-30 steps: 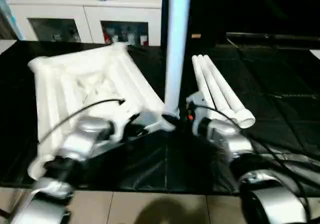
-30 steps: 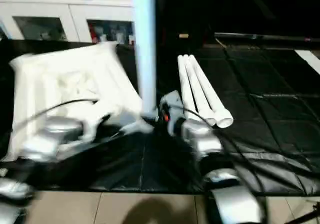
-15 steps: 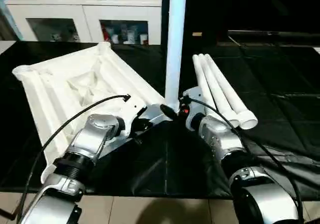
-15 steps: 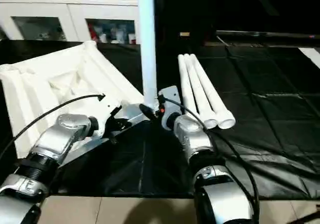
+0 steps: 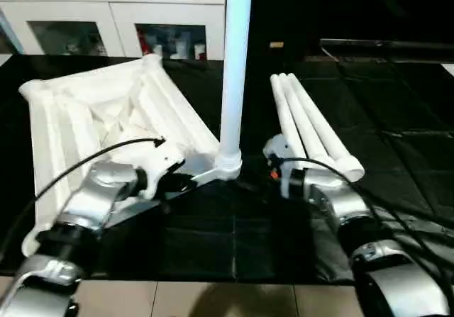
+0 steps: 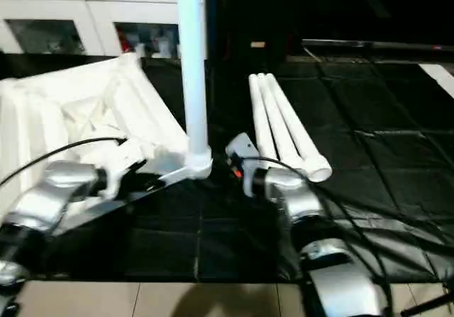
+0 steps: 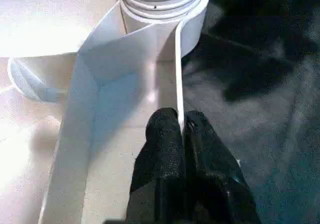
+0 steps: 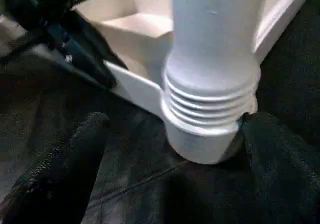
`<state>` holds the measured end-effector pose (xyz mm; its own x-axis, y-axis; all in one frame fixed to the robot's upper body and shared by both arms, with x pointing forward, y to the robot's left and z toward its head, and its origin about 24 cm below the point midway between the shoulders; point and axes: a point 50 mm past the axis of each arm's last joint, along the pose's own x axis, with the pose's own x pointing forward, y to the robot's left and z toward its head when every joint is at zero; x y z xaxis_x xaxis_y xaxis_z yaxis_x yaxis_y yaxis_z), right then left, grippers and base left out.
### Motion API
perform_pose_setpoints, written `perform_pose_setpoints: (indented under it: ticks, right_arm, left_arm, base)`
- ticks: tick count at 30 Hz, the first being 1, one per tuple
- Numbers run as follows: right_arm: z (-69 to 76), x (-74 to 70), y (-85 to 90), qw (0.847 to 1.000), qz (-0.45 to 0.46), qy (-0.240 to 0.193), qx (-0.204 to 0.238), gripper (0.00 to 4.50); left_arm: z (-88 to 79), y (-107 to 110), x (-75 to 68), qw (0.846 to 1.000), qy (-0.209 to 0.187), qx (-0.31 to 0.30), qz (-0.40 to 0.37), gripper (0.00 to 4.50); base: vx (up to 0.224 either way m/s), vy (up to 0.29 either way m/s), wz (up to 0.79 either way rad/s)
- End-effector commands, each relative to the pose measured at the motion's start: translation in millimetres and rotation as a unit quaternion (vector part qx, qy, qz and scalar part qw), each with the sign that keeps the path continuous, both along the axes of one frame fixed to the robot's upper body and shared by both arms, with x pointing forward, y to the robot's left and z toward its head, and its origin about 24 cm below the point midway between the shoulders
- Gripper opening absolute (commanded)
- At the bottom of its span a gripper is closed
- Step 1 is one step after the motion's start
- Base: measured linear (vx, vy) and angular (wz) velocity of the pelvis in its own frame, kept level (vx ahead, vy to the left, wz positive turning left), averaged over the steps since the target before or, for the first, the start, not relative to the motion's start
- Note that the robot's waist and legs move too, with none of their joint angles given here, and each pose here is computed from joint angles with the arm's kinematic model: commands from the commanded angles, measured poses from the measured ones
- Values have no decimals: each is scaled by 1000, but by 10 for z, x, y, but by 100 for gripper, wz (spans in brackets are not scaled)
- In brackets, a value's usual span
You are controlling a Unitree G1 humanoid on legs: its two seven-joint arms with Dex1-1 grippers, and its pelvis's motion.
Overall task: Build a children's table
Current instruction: Rotate leg to tighten
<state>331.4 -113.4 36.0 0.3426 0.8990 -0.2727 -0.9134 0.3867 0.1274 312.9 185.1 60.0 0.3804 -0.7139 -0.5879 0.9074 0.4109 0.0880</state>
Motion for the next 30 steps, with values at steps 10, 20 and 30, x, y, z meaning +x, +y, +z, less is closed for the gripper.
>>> perform_pose_setpoints:
  ticks: [10, 20, 30]
  right_arm:
    - [172, -14, -22, 991, 134, 2, -16, 447]
    - [167, -82, 135, 979, 201, 15, 3, 411]
    - [177, -73, 160, 979, 202, 9, 12, 324]
  left_arm:
    - [-14, 28, -246, 988, 51, 21, -144, 0]
    - [-33, -5, -315, 982, 56, 29, -177, 0]
    - [-57, -13, -350, 979, 60, 34, -190, 0]
  base:
    - [0, 0, 0]
    - [0, 0, 0]
    - [0, 0, 0]
